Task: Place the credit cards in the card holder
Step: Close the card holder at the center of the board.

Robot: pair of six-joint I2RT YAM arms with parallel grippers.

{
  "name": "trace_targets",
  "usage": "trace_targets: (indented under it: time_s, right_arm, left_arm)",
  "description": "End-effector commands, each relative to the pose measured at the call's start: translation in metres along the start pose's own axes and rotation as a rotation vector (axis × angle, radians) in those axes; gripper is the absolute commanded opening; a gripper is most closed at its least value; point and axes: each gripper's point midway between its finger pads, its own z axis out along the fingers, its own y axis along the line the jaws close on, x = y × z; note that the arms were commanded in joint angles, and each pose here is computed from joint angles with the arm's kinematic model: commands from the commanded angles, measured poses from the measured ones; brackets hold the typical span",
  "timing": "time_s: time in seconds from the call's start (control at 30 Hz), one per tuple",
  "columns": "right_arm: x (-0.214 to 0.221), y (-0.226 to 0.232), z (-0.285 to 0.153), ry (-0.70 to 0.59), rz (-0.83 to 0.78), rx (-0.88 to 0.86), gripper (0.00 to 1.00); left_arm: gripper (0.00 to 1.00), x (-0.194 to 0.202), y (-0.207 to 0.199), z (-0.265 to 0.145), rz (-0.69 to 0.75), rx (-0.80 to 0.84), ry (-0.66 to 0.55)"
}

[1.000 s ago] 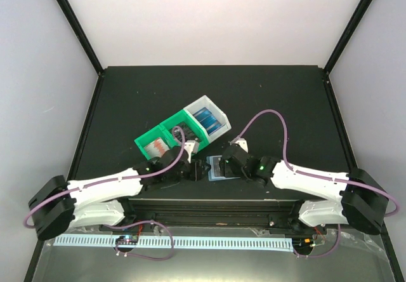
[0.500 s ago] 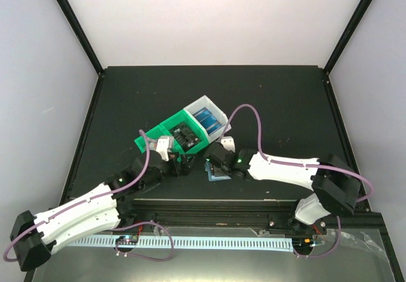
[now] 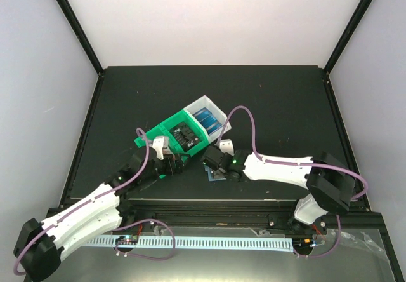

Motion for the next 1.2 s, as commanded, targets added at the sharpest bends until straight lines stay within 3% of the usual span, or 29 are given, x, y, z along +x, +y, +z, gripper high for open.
trace_targets:
  time_s: [0.0,0.37,0.6,1.17]
  right_arm:
    - [-0.021,0.029,-0.013,-0.044,0.010,-0.106,0.75]
    - [-0.025,0.082,-0.011,0.010,0.013,-0.293,0.66]
    - [-0.024,0.075,0.005,0.022,0.057,-0.199,0.47]
    - [-0.024,0.078,0.025,0.026,0.082,-0.143,0.30]
  left_arm:
    - [0.99,0.010,-0.004,0.004,0.023,0.054,0.057]
    - [0.98,0.016,0.012,0.003,0.013,-0.004,0.064]
    - [0.98,0.017,0.016,-0.001,0.019,-0.021,0.057]
    - [0.98,0.025,0.015,-0.004,0.022,0.002,0.088]
